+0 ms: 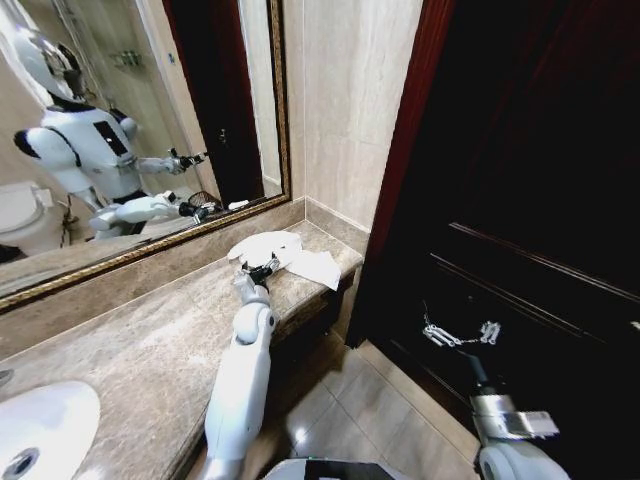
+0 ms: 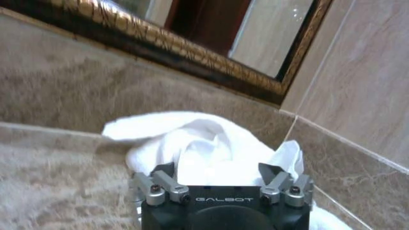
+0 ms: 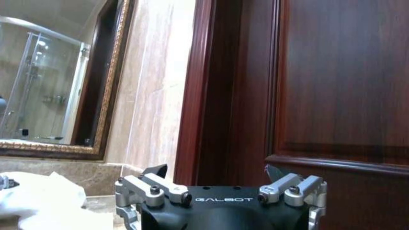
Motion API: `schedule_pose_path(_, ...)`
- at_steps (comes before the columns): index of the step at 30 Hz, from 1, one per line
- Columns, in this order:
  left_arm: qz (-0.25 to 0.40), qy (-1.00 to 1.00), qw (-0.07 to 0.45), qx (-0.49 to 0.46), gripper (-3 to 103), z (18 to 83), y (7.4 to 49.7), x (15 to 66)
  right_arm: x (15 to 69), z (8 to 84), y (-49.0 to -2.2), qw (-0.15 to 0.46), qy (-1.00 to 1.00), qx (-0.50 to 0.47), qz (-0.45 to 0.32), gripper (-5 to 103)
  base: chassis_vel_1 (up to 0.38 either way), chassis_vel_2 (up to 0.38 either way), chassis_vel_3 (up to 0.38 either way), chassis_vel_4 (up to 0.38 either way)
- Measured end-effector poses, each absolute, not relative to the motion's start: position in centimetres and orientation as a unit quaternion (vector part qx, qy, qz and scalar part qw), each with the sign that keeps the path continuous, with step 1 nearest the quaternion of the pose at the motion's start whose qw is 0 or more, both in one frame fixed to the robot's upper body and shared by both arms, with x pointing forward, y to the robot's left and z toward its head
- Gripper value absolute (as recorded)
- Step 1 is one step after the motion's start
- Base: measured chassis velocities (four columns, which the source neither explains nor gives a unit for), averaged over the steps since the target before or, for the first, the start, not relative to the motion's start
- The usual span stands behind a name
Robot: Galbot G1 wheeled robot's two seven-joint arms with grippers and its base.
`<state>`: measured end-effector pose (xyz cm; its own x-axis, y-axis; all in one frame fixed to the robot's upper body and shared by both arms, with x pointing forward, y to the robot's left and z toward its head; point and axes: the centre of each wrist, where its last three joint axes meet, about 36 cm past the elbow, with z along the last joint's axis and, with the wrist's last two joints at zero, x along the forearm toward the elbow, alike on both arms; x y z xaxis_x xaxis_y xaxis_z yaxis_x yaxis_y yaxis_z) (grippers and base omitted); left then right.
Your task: Discard the used towel into the hamper.
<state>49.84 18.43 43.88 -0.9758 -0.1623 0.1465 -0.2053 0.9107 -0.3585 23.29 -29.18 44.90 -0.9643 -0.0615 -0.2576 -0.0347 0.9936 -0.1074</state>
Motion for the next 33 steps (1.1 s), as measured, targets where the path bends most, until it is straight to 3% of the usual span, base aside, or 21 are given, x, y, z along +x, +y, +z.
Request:
schedule_pose_path(1, 0.194, -0.974, 0.063, 0.093, 80, 43.6, 18.2, 50.0, 23.4, 44.9, -29.3, 0.133, 0.99, -0.023, -0.048, 100, 0.0, 0.0, 0.0, 0.0)
schedule_pose_path(4, 0.197, -0.974, 0.065, 0.092, 75, 43.5, 18.1, 49.9, 23.6, 44.8, -29.4, 0.135, 0.99, -0.021, -0.045, 100, 0.0, 0.0, 0.0, 0.0)
schedule_pose_path(6, 0.201, -0.973, 0.066, 0.091, 64, 43.3, 18.0, 49.8, 23.7, 44.8, -29.6, 0.137, 0.989, -0.019, -0.044, 100, 0.0, 0.0, 0.0, 0.0)
schedule_pose_path(8, 0.204, -0.973, 0.064, 0.091, 64, 43.3, 18.0, 49.8, 23.8, 44.9, -29.7, 0.139, 0.989, -0.019, -0.044, 100, 0.0, 0.0, 0.0, 0.0)
schedule_pose_path(10, 0.212, -0.971, 0.06, 0.088, 47, 43.1, 18.1, 49.8, 24.0, 45.2, -30.1, 0.145, 0.989, -0.012, -0.039, 100, 0.0, 0.0, 0.0, 0.0)
schedule_pose_path(13, 0.219, -0.97, 0.062, 0.086, 42, 43.0, 18.1, 49.7, 24.2, 45.3, -30.4, 0.147, 0.988, -0.006, -0.038, 100, 0.0, 0.0, 0.0, 0.0)
schedule_pose_path(15, 0.228, -0.968, 0.062, 0.084, 32, 42.8, 18.1, 49.6, 24.2, 45.3, -30.4, 0.148, 0.988, -0.005, -0.038, 100, 0.0, 0.0, 0.0, 0.0)
schedule_pose_path(17, 0.23, -0.968, 0.061, 0.084, 32, 42.8, 18.1, 49.6, 24.2, 45.3, -30.4, 0.148, 0.988, -0.005, -0.038, 100, 0.0, 0.0, 0.0, 0.0)
schedule_pose_path(18, 0.234, -0.967, 0.057, 0.081, 21, 42.9, 18.1, 49.5, 24.2, 45.3, -30.4, 0.149, 0.988, -0.005, -0.037, 100, 0.0, 0.0, 0.0, 0.0)
schedule_pose_path(22, 0.242, -0.966, 0.049, 0.078, 4, 43.1, 18.2, 49.2, 24.2, 45.4, -30.3, 0.15, 0.988, -0.005, -0.036, 100, 0.0, 0.0, 0.0, 0.0)
schedule_pose_path(29, 0.244, -0.968, 0.03, 0.061, 1, 43.3, 18.4, 47.0, 24.4, 45.5, -30.2, 0.155, 0.987, 0.006, -0.03, 100, 0.0, 0.0, 0.0, 0.0)
schedule_pose_path(33, 0.213, -0.976, -0.011, 0.04, 1, 43.0, 18.8, 44.7, 24.6, 45.5, -30.1, 0.161, 0.987, 0.011, -0.025, 100, 0.0, 0.0, 0.0, 0.0)
